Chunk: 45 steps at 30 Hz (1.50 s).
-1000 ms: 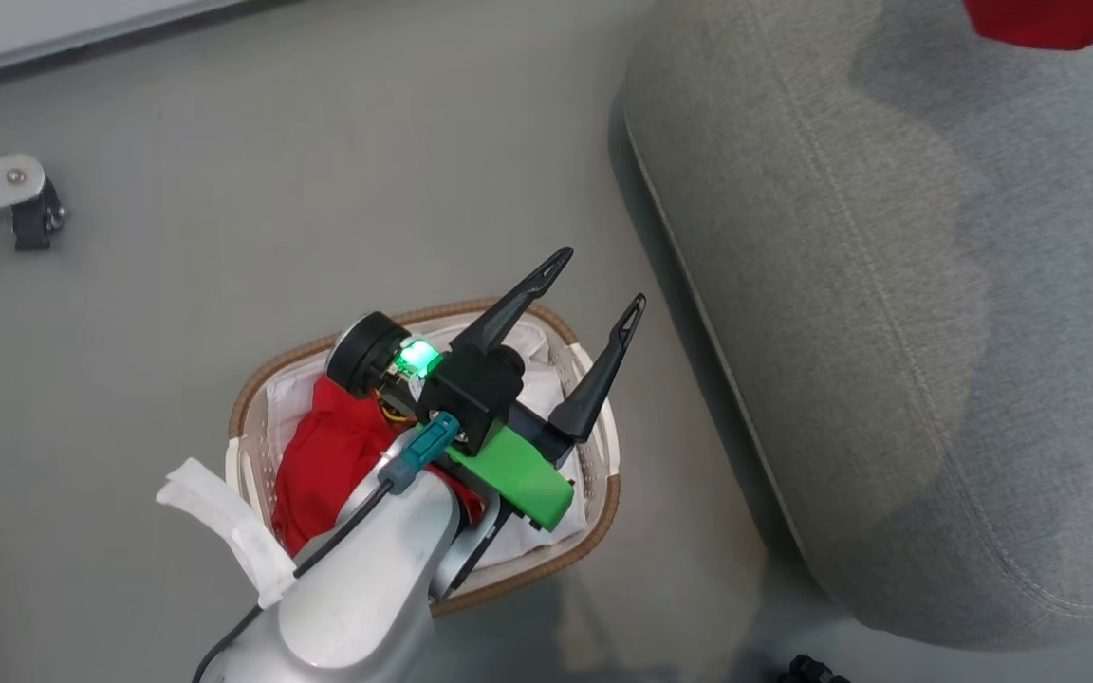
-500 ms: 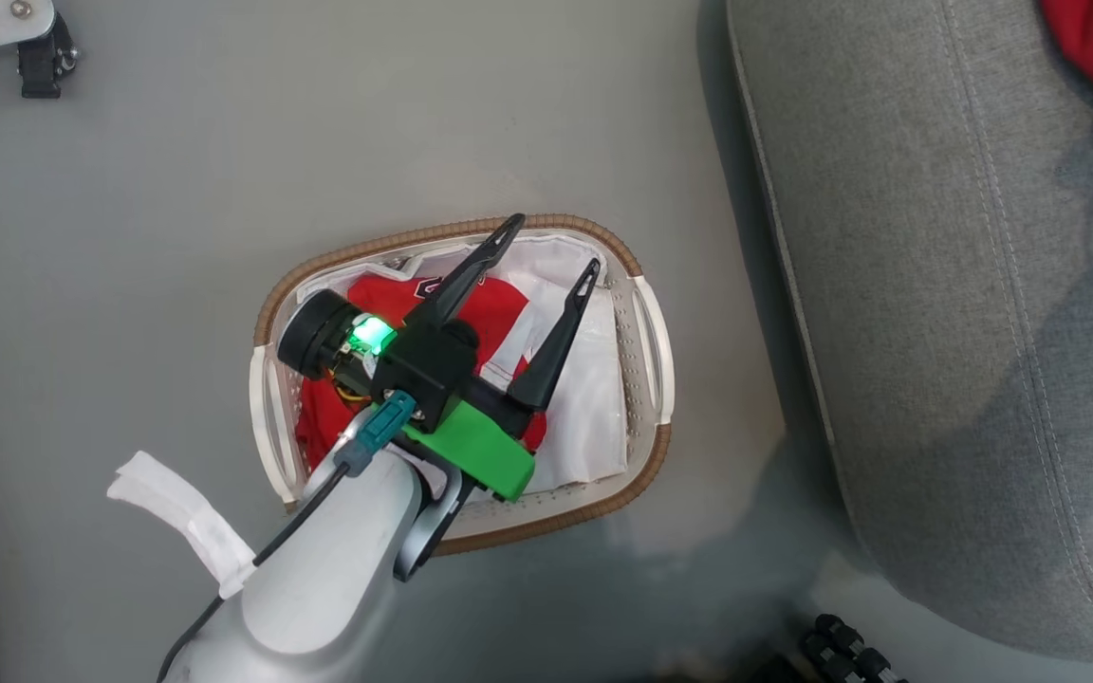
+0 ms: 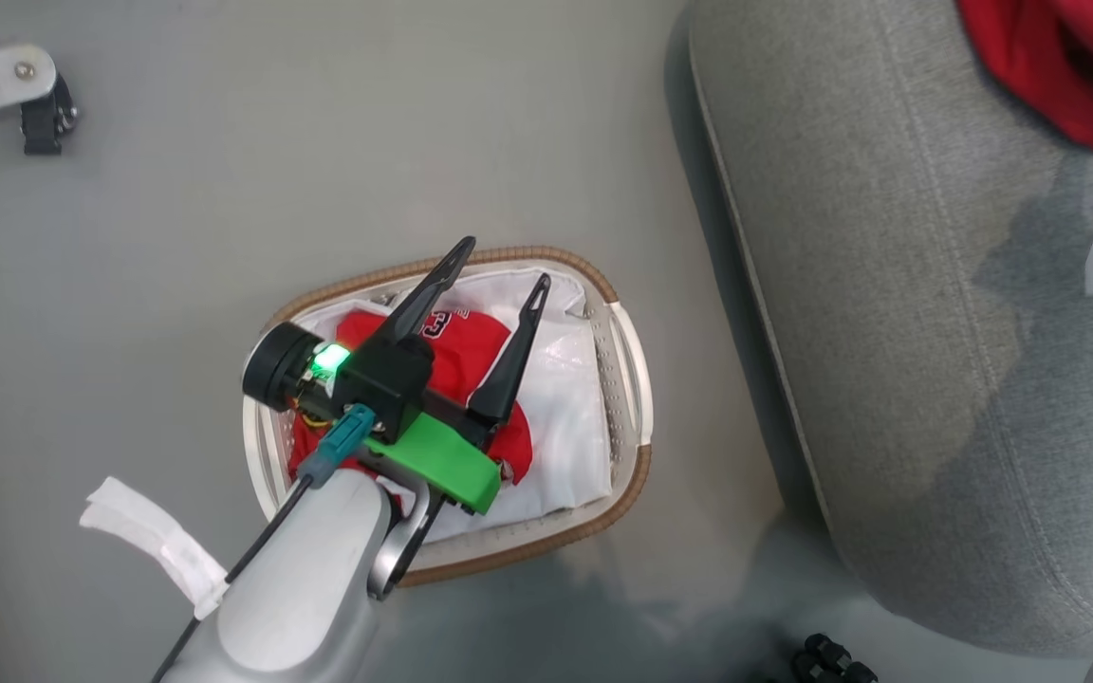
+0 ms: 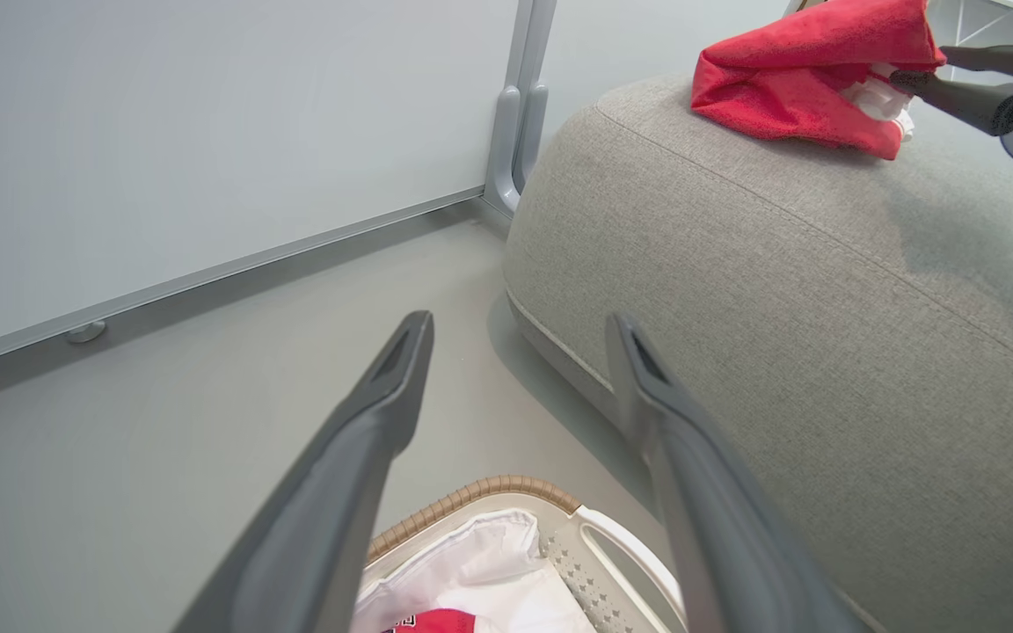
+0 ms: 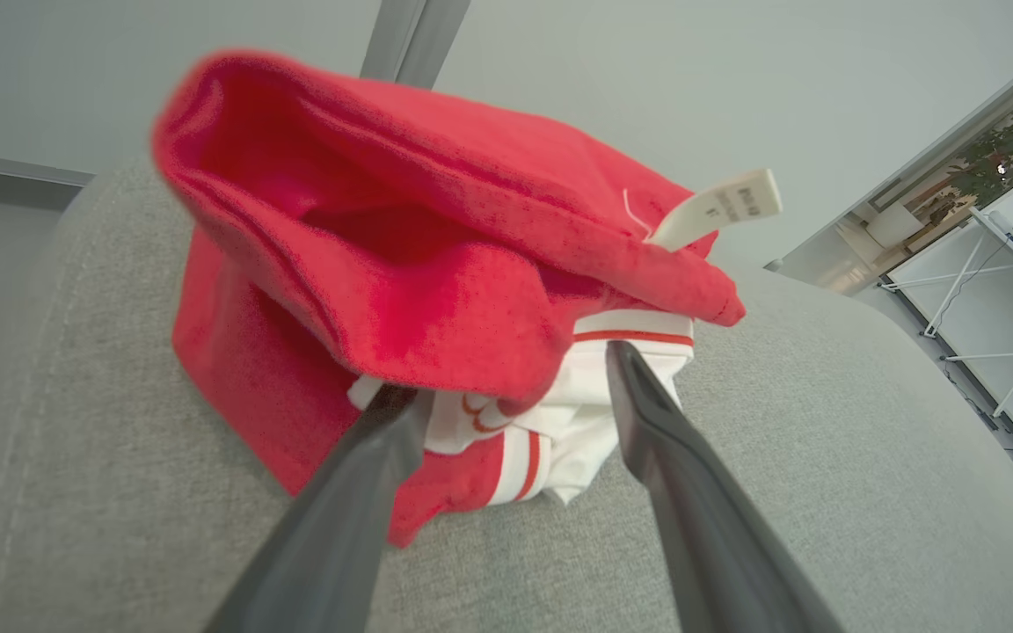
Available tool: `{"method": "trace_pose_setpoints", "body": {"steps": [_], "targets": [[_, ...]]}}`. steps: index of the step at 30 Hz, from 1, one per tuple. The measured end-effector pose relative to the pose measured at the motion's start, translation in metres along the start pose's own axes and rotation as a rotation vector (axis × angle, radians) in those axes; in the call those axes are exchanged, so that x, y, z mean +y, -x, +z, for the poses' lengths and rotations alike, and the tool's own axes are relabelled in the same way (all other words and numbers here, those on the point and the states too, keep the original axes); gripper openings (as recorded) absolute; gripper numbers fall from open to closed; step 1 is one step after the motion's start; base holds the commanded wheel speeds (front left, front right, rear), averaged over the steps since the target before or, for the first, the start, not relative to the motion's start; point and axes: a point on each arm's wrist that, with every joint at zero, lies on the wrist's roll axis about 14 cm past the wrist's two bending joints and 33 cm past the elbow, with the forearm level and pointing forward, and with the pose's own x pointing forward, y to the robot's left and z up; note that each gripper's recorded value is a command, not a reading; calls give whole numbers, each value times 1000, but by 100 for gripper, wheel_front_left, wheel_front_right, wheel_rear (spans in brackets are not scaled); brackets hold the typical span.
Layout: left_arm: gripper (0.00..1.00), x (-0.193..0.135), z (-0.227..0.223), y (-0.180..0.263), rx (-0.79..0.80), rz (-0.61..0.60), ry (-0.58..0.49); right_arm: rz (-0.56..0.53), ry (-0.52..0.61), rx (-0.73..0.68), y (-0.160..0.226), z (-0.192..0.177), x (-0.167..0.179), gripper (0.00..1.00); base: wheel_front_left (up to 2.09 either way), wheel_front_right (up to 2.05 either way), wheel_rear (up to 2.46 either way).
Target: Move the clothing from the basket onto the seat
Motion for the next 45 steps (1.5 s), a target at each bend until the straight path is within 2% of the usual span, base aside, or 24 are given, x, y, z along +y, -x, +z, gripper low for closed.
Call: {"method": "trace_pose_setpoints", "body": {"steps": [9, 18, 24, 30, 38, 45], "targets": [[100, 1, 31, 15, -56, 64, -13, 5, -41, -8, 40, 5, -7, 100, 0, 0, 0], [100, 14, 76, 46, -159, 195, -23, 27, -60, -179, 55, 69, -17, 100, 0, 0, 0], [100, 26, 97, 82, -223, 319, -4, 89, -127, -313, 72, 120, 5, 100, 0, 0, 0], [100, 43, 108, 128, -270, 452, -7, 175, -228, -394, 97, 152, 38, 100, 0, 0, 0], [100, 63, 107, 195, -312, 631, 13, 313, -388, -384, 132, 149, 85, 100, 0, 0, 0], [100, 63, 98, 228, -317, 708, 26, 387, -435, -333, 160, 129, 107, 100, 0, 0, 0]]}}
